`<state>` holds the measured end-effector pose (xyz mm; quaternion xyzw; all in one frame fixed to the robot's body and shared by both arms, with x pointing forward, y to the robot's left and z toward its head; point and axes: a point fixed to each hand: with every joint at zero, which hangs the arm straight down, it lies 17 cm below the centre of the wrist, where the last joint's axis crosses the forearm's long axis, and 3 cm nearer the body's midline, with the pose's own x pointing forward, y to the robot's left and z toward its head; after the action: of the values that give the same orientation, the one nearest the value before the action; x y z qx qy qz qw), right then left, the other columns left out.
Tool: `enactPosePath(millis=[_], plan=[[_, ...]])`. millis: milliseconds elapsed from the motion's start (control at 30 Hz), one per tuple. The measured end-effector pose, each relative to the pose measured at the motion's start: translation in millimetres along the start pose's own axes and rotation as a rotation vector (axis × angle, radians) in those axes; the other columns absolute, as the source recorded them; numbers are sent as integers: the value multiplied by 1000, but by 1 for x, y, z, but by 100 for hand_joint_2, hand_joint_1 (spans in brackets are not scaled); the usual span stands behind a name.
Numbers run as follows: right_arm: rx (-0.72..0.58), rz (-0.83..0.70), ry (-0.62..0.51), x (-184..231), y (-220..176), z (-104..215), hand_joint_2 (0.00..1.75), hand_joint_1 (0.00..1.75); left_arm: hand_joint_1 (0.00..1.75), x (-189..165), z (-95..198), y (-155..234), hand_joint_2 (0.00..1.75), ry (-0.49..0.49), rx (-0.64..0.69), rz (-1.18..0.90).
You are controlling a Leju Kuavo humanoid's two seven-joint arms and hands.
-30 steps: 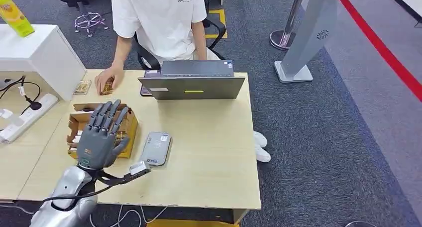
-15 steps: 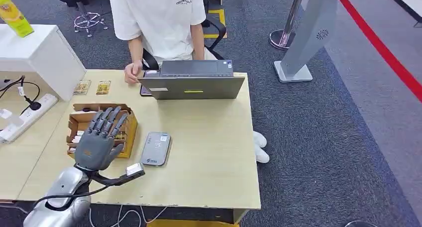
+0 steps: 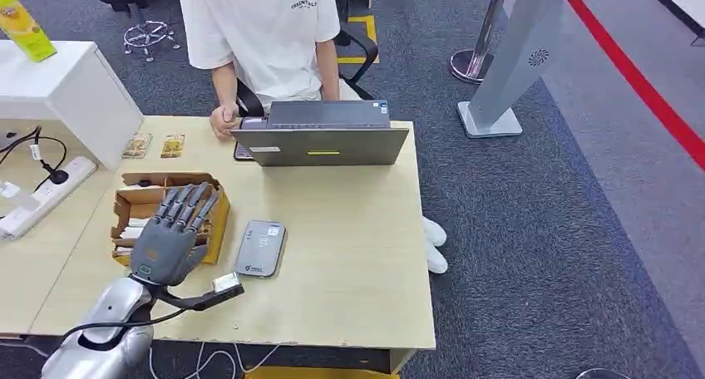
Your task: Pass the card to the sensor for recognition and then transmit it.
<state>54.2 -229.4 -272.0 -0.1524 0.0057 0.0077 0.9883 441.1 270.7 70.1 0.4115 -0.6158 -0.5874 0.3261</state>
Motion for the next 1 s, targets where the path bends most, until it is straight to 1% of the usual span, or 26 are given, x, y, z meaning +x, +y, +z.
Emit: enactPosePath(millis=[100, 267, 333, 433, 533, 633, 867, 1000], plan=[[-16, -19, 11, -2, -3, -1, 0, 0, 0, 10, 19, -3, 175, -20, -10, -2], [-22, -47, 27, -5, -5, -1, 0, 0, 0, 40, 53, 3, 175, -74, 0, 8], [-24, -56, 30, -5, -5, -1, 0, 0, 0, 51, 60, 9, 175, -94, 9, 15], [-24, -62, 30, -5, -5, -1, 0, 0, 0, 60, 66, 14, 175, -100, 16, 25], [-24, -72, 34, -6, -5, -1, 0, 0, 0, 60, 68, 14, 175, -77, 7, 23], [-23, -74, 41, -7, -5, -1, 0, 0, 0, 51, 63, 11, 175, -26, -7, -21], [0, -68, 41, -6, 0, 0, 0, 0, 0, 21, 21, 1, 175, 80, -3, -70], [2, -67, 39, -5, 0, 0, 0, 0, 0, 6, 1, -9, 175, 124, -12, -71]])
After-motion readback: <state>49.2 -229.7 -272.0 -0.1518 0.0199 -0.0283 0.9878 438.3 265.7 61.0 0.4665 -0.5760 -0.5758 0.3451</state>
